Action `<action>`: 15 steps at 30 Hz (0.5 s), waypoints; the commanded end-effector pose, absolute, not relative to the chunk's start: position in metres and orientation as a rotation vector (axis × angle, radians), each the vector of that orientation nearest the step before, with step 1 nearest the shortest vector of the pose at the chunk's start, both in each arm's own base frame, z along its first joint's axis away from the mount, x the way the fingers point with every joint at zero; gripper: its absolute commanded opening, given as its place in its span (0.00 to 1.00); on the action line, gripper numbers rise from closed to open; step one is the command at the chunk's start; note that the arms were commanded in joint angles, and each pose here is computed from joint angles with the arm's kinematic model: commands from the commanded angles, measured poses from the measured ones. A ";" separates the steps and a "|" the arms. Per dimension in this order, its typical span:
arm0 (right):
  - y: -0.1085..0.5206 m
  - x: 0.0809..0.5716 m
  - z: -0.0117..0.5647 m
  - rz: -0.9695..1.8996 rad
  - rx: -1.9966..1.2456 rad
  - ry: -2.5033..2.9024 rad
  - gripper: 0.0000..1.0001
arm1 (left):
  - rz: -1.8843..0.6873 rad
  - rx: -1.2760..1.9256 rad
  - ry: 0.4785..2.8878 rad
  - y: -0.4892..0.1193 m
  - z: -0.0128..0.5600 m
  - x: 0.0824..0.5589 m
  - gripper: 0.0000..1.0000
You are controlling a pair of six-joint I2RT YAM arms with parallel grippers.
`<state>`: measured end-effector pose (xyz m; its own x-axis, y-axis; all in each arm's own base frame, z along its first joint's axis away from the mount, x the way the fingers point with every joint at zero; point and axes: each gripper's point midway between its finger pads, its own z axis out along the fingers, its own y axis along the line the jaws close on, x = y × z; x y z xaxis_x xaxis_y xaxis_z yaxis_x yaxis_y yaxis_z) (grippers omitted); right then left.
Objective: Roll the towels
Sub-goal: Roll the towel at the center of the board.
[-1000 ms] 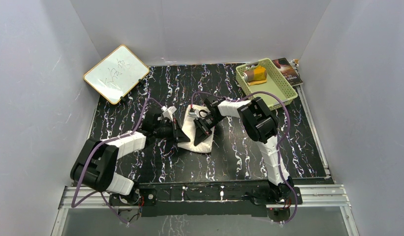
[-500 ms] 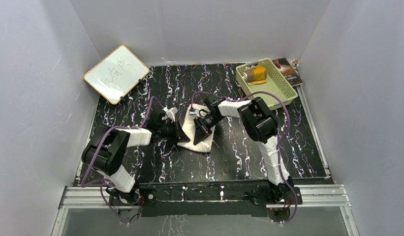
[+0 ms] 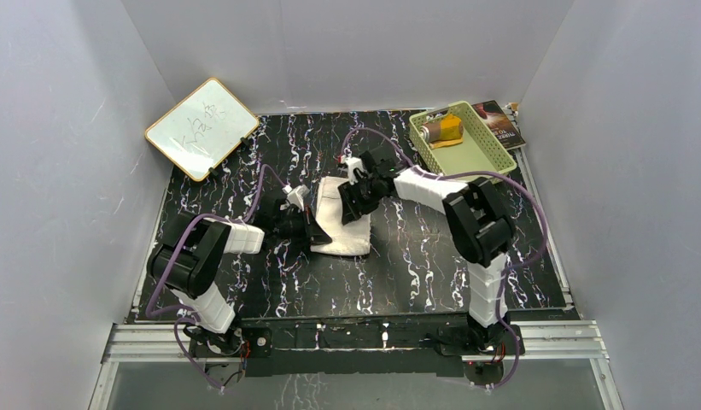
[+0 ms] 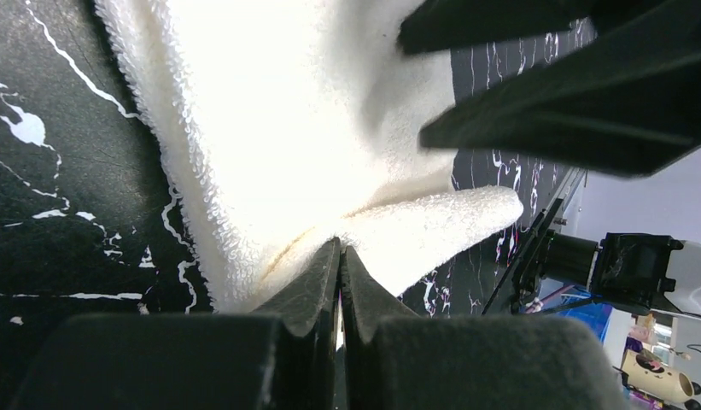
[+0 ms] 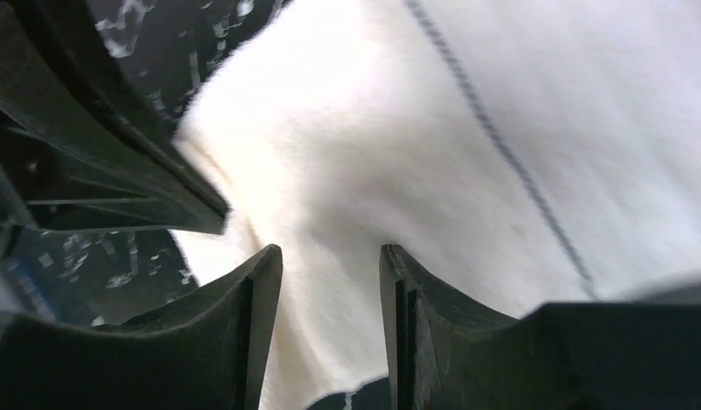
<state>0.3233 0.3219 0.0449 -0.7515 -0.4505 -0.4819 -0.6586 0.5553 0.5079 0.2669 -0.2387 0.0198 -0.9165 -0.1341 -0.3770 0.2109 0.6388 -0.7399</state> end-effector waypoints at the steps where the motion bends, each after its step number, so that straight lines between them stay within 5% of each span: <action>1: 0.290 0.392 0.099 0.568 -0.705 2.225 0.46 | -1.073 0.017 2.590 -0.220 -0.016 0.246 0.00; 2: 0.284 0.397 0.110 0.539 -0.648 2.162 0.60 | -1.076 0.017 2.588 -0.220 -0.015 0.246 0.00; 3: 0.280 0.403 0.115 0.521 -0.587 2.101 0.90 | -1.078 0.018 2.586 -0.220 -0.015 0.246 0.00; 4: 0.272 0.410 0.131 0.520 -0.459 2.017 0.97 | -1.082 0.016 2.587 -0.220 -0.015 0.245 0.00; 7: 0.286 0.410 0.143 0.803 -0.461 1.927 0.97 | -1.090 0.017 2.583 -0.221 -0.013 0.245 0.00; 10: 0.302 0.402 0.126 1.031 -0.565 2.040 0.39 | -1.089 0.020 2.582 -0.221 -0.011 0.245 0.00; 11: 0.311 0.397 0.124 1.032 -0.598 2.053 0.32 | -1.086 0.018 2.581 -0.220 -0.010 0.245 0.00; 13: 0.323 0.382 0.123 0.945 -0.672 2.041 0.00 | -1.086 0.016 2.575 -0.220 -0.008 0.244 0.00; 15: 0.333 0.363 0.121 0.895 -0.733 2.029 0.00 | -1.080 0.016 2.572 -0.219 -0.006 0.245 0.00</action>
